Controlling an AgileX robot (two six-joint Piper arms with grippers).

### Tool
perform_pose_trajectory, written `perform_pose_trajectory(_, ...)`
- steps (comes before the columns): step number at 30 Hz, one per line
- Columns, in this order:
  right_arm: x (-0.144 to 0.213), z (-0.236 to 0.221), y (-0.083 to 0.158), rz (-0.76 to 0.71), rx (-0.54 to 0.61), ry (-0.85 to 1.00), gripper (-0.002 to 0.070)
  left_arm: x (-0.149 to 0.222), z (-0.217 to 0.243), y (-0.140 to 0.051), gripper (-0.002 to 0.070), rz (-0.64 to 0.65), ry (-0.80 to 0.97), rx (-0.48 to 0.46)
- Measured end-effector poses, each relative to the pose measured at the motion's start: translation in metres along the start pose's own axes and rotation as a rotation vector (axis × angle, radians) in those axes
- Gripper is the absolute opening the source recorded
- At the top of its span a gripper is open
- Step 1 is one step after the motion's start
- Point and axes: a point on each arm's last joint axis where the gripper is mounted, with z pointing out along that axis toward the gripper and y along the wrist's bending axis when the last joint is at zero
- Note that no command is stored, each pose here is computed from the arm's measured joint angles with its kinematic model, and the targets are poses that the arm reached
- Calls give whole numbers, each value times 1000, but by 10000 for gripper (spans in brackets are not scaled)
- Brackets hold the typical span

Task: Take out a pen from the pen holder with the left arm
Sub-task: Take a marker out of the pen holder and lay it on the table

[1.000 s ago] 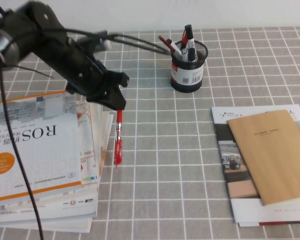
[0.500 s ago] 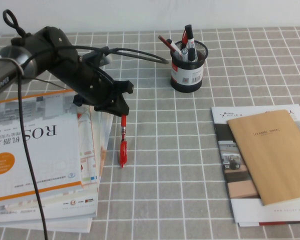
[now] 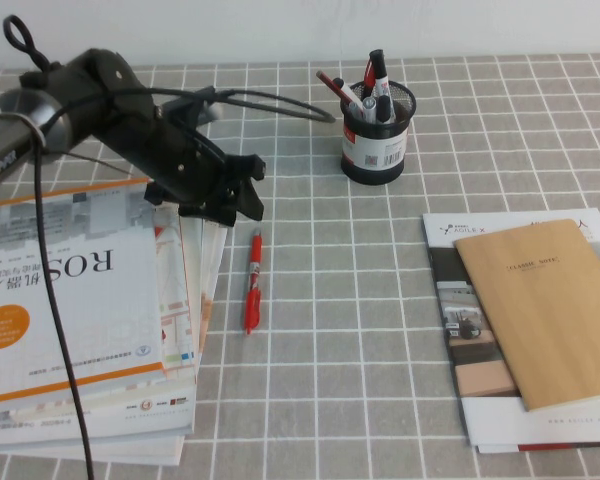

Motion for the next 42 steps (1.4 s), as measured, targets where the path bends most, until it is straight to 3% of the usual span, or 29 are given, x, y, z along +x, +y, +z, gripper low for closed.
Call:
perform_pose_trajectory(4, 0, 0, 0, 0, 0, 0, -13, -15, -25, -2, 274, 39, -44, 7)
perform_pose_trajectory(9, 0, 0, 0, 0, 0, 0, -13, -23, -89, -26, 71, 277, -173, -37)
perform_pose_trajectory(11, 0, 0, 0, 0, 0, 0, -13, -21, -115, -39, 36, 342, -220, -52)
perform_pose_trajectory(15, 0, 0, 0, 0, 0, 0, -13, -9, -174, -65, 8, 444, -330, -110)
perform_pose_trajectory(20, 0, 0, 0, 0, 0, 0, -13, 13, -204, -77, 3, 469, -390, -148)
perform_pose_trajectory(25, 0, 0, 0, 0, 0, 0, -13, 56, -204, -72, 1, 424, -456, -187)
perform_pose_trajectory(32, 0, 0, 0, 0, 0, 0, -13, 150, -184, -53, 1, 345, -519, -254)
perform_pose_trajectory(42, 0, 0, 0, 0, 0, 0, -13, 269, -201, -57, 1, 389, -652, -282)
